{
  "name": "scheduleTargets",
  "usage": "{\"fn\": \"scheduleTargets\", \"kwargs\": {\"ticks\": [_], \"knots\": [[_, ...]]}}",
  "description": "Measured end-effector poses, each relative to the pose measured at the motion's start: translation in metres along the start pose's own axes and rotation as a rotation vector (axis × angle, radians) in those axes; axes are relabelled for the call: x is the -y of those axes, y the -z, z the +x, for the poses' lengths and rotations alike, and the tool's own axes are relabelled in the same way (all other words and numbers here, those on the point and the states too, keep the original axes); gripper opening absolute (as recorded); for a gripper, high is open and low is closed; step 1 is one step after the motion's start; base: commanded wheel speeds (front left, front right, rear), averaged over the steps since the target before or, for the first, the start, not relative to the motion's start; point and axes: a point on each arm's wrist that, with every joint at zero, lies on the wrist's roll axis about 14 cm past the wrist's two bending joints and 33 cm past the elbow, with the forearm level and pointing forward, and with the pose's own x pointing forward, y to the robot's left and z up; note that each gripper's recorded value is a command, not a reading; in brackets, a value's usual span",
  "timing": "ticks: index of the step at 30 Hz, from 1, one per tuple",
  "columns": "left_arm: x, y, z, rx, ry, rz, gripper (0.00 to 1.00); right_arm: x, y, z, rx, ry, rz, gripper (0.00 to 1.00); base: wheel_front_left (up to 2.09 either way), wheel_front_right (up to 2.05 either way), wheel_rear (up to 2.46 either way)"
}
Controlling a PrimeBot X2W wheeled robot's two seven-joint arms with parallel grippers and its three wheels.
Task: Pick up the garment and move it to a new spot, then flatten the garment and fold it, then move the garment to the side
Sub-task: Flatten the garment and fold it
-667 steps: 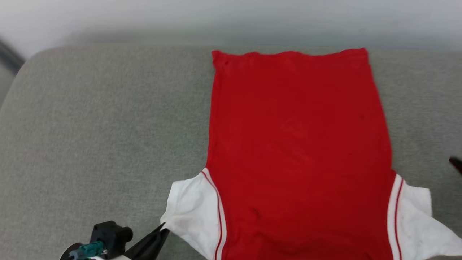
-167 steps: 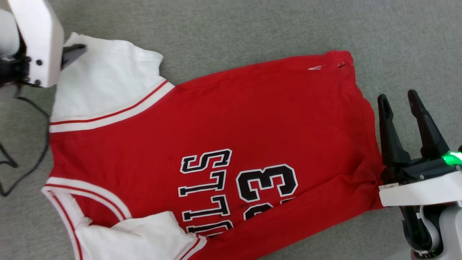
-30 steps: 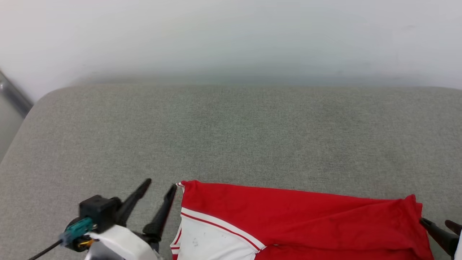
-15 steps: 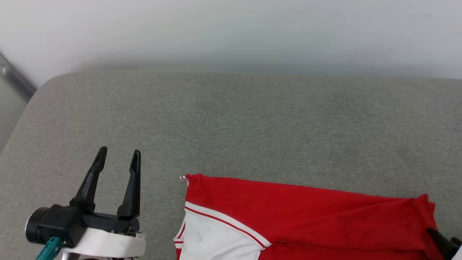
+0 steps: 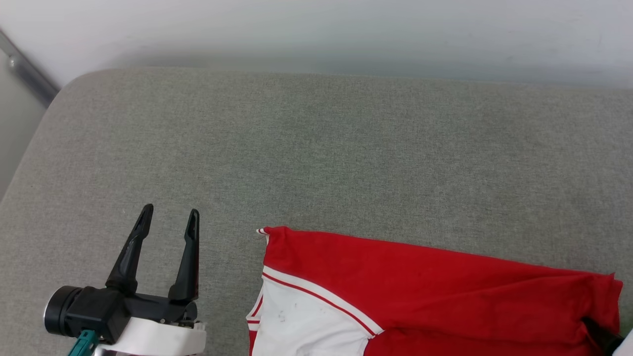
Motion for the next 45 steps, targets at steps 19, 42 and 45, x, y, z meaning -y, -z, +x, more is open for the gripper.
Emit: {"fn": "scheduleTargets", "kwargs": {"ticks": [19, 42, 45], "knots": [[0.002, 0.002, 0.001, 0.008, 0.005, -0.003, 1.0, -0.015, -0.003, -0.003, 0.069, -0.085, 0.014, 0.0, 0.0, 0.0, 0.0], [0.013, -0.009, -0.004, 0.039, 0.035, -0.017, 1.0, -0.029, -0.033, -0.052, 0.174, -0.128, -0.081, 0.0, 0.0, 0.0, 0.0], [0.015, -0.01, -0.006, 0.041, 0.04, -0.02, 1.0, -0.062, -0.023, -0.057, 0.147, -0.215, -0.117, 0.0, 0.0, 0.0, 0.0]]}}
